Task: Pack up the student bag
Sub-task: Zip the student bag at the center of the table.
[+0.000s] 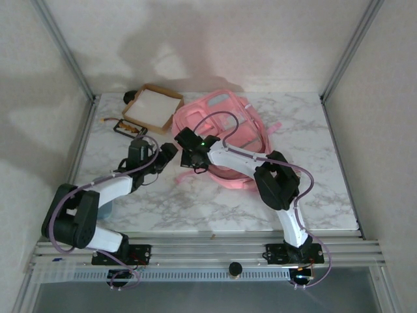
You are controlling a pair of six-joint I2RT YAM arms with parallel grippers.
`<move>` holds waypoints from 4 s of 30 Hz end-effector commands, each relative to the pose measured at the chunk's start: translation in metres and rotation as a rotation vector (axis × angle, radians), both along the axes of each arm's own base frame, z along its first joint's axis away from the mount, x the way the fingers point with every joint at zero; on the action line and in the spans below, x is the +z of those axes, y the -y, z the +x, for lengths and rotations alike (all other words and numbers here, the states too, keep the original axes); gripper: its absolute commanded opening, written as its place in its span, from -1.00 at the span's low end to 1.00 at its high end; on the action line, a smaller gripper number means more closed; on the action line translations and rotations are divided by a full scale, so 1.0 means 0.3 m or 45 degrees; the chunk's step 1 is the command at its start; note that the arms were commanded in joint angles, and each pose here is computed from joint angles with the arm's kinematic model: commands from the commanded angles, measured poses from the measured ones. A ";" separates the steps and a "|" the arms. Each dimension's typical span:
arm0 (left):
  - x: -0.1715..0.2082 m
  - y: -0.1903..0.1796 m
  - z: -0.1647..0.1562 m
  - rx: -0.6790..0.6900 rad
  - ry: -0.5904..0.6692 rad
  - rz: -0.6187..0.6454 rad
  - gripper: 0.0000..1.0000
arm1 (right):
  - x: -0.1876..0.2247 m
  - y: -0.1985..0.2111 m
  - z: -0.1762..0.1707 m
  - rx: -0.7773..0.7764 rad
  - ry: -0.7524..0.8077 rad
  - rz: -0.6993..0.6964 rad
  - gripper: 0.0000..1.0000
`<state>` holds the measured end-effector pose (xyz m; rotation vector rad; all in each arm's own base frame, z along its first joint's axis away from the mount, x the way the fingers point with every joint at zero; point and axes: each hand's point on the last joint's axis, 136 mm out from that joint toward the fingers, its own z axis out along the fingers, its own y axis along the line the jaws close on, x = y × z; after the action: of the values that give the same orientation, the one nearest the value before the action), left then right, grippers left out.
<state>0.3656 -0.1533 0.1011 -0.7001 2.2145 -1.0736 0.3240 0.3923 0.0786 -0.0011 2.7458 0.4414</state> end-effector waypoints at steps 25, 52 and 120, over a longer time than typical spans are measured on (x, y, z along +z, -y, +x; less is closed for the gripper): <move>-0.093 0.165 0.145 0.106 -0.035 -0.165 -1.00 | 0.107 0.264 -0.213 -0.095 -0.093 -0.003 -1.00; 0.032 0.040 0.228 -0.010 0.022 -0.132 0.17 | 0.138 0.344 -0.312 -0.002 -0.065 0.111 -1.00; -0.048 -0.026 0.212 0.097 -0.149 0.113 -0.82 | 0.119 0.385 -0.323 0.310 0.044 0.156 -0.74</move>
<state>0.4047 -0.1538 0.0583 -0.8756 2.4000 -0.9340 0.2302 0.2480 0.1108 -0.1486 2.7356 0.5568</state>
